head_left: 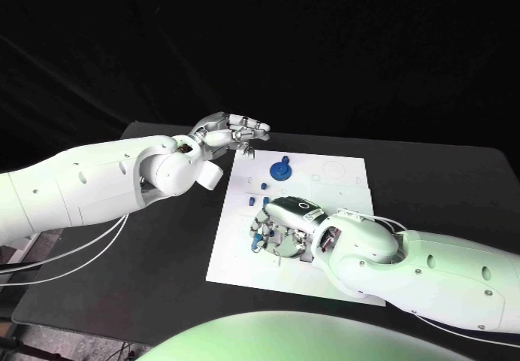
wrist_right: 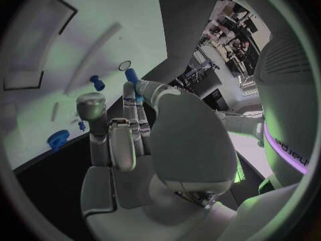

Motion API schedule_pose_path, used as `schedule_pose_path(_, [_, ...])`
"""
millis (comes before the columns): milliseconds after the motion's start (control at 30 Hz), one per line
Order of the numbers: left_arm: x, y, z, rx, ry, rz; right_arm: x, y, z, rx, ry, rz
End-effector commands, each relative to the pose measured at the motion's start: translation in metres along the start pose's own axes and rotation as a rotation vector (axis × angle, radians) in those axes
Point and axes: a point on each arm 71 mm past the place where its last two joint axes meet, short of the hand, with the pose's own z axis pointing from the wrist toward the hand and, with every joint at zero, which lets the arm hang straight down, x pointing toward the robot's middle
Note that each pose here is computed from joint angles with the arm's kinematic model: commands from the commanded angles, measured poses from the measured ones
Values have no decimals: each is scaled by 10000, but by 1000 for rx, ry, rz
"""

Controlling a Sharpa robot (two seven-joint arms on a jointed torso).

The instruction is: Assemble the parts on the task board

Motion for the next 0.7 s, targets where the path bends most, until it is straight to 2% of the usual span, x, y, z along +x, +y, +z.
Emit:
schedule_pose_path(33, [23,-10,4,6,19,-3,34,11,5,-13,23,-14])
schedule_pose_path(700, [13,-12,-8,6,17,-2,88,-39,41,3,41,-23])
